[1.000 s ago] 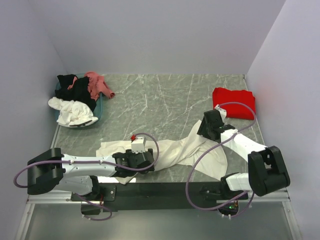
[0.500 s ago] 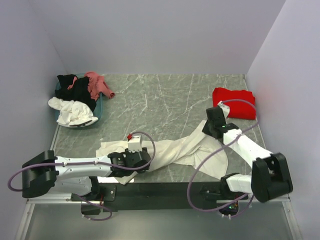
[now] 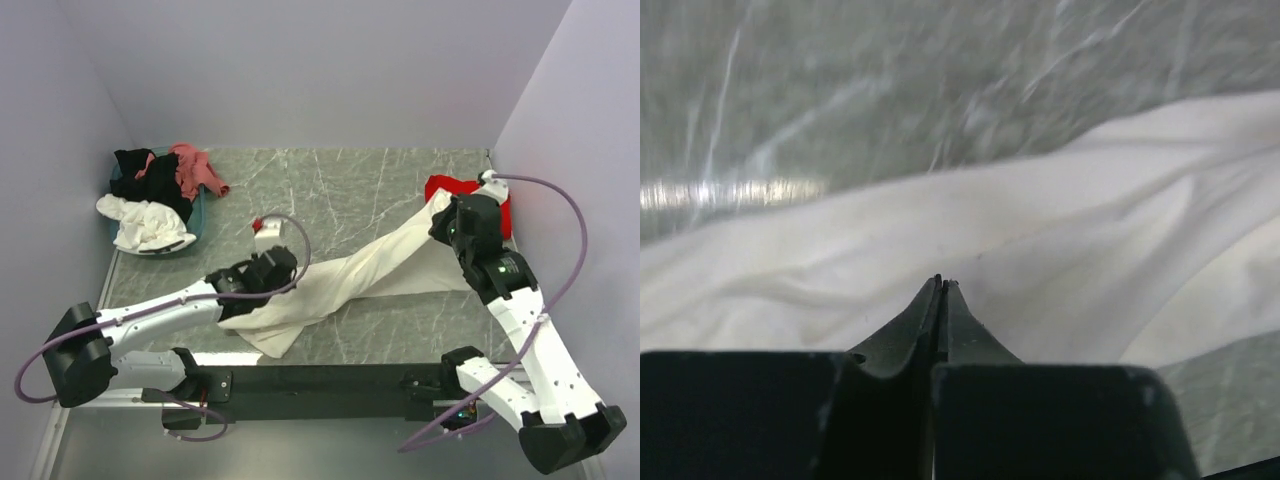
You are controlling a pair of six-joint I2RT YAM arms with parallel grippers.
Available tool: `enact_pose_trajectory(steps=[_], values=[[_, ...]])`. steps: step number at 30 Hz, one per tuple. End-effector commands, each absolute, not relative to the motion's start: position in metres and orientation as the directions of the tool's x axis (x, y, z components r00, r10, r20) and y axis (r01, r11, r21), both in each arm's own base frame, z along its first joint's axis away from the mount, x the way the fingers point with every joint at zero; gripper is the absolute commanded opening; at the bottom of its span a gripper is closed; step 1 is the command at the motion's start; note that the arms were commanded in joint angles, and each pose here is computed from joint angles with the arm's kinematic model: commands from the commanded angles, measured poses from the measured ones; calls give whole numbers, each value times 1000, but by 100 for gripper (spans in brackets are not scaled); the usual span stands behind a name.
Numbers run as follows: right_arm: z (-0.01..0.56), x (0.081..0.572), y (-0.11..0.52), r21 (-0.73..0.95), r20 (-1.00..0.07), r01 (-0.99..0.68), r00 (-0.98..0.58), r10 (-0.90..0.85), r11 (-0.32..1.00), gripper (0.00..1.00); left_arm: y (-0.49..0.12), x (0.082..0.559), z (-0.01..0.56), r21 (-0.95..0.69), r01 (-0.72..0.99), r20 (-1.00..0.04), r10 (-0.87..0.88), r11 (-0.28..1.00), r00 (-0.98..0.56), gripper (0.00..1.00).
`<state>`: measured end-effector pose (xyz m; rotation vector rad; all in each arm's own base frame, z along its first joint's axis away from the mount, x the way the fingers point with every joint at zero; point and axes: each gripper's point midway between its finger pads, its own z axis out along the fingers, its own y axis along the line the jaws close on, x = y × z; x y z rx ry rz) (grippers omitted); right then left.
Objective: Fold and stack the t-shirts
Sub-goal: Flatten the tshirt out
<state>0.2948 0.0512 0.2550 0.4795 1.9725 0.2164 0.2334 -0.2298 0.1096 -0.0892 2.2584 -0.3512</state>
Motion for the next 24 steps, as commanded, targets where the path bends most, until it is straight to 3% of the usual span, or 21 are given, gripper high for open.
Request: enact_pose_trajectory(steps=[1, 4, 9, 18, 24], values=[[289, 286, 43, 349, -854, 221, -326, 406, 911, 0, -244, 255, 179, -307, 160, -821, -176, 938, -544, 6], [291, 289, 37, 336, -862, 249, -306, 403, 908, 0, -261, 242, 189, -331, 250, -829, -154, 910, -537, 18], [275, 304, 44, 317, -850, 252, -352, 392, 914, 0, -290, 181, 139, -268, 349, -783, 8, 898, -621, 32], [259, 313, 52, 312, -838, 240, -387, 386, 919, 0, -322, 110, 84, -328, 386, -665, 79, 863, -743, 34], [258, 313, 53, 314, -838, 233, -388, 384, 921, 0, -319, 108, 48, -224, 374, -626, 160, 900, -763, 36]])
